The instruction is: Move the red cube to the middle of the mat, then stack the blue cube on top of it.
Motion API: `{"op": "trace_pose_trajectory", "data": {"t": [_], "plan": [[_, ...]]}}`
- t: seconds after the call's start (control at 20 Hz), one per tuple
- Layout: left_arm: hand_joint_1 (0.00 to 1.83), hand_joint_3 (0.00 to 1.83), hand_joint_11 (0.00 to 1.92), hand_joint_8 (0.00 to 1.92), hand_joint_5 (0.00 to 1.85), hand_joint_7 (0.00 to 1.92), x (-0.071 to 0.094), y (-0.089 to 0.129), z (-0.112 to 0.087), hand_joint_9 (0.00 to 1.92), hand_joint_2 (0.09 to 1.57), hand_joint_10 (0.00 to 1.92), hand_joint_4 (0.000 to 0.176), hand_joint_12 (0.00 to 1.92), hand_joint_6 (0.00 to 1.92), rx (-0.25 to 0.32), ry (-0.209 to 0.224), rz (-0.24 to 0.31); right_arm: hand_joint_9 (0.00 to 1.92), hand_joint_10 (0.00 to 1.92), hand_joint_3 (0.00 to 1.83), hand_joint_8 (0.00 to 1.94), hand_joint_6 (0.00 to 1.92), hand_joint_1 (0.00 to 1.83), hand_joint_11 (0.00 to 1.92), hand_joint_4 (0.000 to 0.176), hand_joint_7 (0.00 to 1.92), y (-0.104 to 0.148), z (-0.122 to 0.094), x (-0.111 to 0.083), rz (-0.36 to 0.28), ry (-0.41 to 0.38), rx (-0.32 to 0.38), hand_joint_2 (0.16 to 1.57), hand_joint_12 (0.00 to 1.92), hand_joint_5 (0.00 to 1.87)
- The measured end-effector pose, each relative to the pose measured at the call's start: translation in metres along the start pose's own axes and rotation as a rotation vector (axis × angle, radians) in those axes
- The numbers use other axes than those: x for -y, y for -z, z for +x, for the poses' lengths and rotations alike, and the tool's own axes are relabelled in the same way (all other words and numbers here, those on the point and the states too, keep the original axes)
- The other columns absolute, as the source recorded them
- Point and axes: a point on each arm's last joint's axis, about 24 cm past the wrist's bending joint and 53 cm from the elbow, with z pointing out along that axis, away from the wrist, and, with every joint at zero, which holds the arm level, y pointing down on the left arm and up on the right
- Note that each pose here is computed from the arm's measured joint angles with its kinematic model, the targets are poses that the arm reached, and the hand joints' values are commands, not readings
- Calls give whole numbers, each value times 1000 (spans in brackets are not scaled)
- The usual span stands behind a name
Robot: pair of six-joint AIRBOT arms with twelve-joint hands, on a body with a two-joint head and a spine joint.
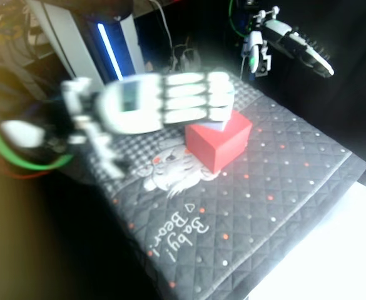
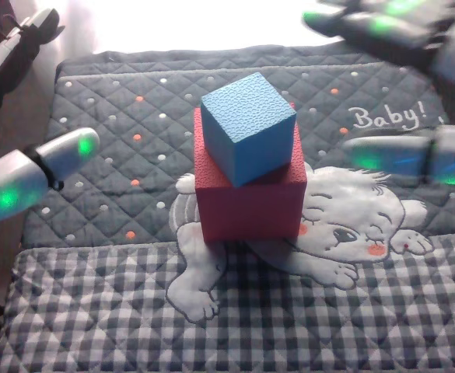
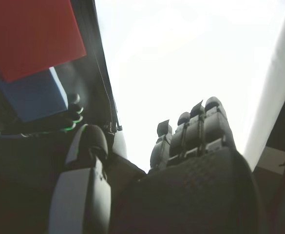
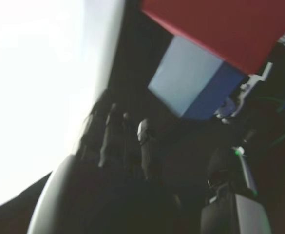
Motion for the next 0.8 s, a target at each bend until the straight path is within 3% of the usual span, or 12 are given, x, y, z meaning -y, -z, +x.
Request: {"op": "trace_pose_trajectory", "data": {"t": [0.15, 0.2, 0.25, 0.35, 0.4, 0.45, 0.5, 0.55, 0.65, 0.7, 0.75, 0.8], "plan": [[551, 0, 0, 0, 0, 0, 1, 4, -3, 0, 1126, 0, 151, 0, 0, 14, 2, 3, 0, 0, 0, 0, 0, 487, 0, 3, 0, 32, -18, 12, 73, 18, 61, 1191, 0, 1], [517, 0, 0, 0, 0, 0, 2, 4, -4, 0, 1124, 0, 138, 0, 0, 18, 1, 5, 0, 0, 0, 0, 0, 480, 0, 18, 0, 41, -22, 20, 107, 23, 78, 1188, 0, 0], [534, 0, 0, 0, 0, 0, 4, 4, -6, 0, 1121, 0, 135, 0, 0, 26, 1, 14, 0, 0, 8, 0, 0, 491, 0, 13, 0, 55, -26, 30, 163, 28, 108, 1216, 0, 0], [509, 0, 0, 0, 0, 0, 5, 4, -9, 0, 1073, 0, 170, 0, 0, 33, -3, 20, 0, 0, 23, 0, 0, 518, 0, 9, 0, 76, -37, 38, 228, 67, 146, 1256, 0, 0], [541, 0, 0, 0, 0, 0, 6, 4, -11, 0, 1087, 0, 164, 0, 0, 37, -5, 24, 0, 0, 24, 0, 0, 525, 0, 41, 0, 85, -45, 36, 244, 93, 169, 1261, 0, 0], [573, 0, 0, 0, 0, 0, 10, 4, -13, 0, 1094, 0, 143, 0, 0, 43, -4, 30, 0, 0, 10, 0, 0, 575, 0, 53, 0, 96, -57, 32, 256, 129, 211, 1234, 0, 0], [529, 0, 0, 0, 0, 0, 12, 4, -13, 0, 1072, 0, 150, 0, 0, 44, -4, 42, 0, 0, 2, 0, 0, 583, 0, 58, 0, 101, -63, 29, 258, 144, 233, 1218, 0, 0], [533, 0, 0, 0, 0, 0, 18, 5, -14, 0, 1083, 0, 171, 0, 0, 46, -3, 61, 0, 0, 0, 0, 0, 607, 0, 73, 0, 108, -68, 23, 251, 158, 262, 1205, 0, 0], [599, 0, 0, 0, 0, 0, 23, 5, -15, 0, 1075, 0, 176, 0, 0, 48, -4, 79, 0, 0, 0, 0, 0, 668, 0, 85, 0, 110, -65, 16, 241, 182, 264, 1194, 0, 0], [595, 0, 0, 0, 0, 0, 26, 6, -16, 0, 1084, 0, 176, 0, 0, 47, -7, 87, 0, 0, 0, 0, 0, 693, 0, 78, 0, 110, -64, 12, 233, 197, 264, 1194, 0, 0], [605, 3, 0, 0, 0, 0, 30, 6, -17, 0, 1105, 0, 175, 0, 0, 47, -9, 103, 0, 0, 0, 0, 0, 668, 0, 97, 0, 110, -66, 5, 219, 224, 267, 1159, 0, 0], [609, 0, 0, 0, 0, 0, 33, 6, -19, 0, 1096, 0, 176, 0, 0, 52, -14, 114, 0, 0, 0, 0, 0, 663, 0, 99, 0, 110, -72, -2, 207, 256, 283, 1167, 0, 0]]}}
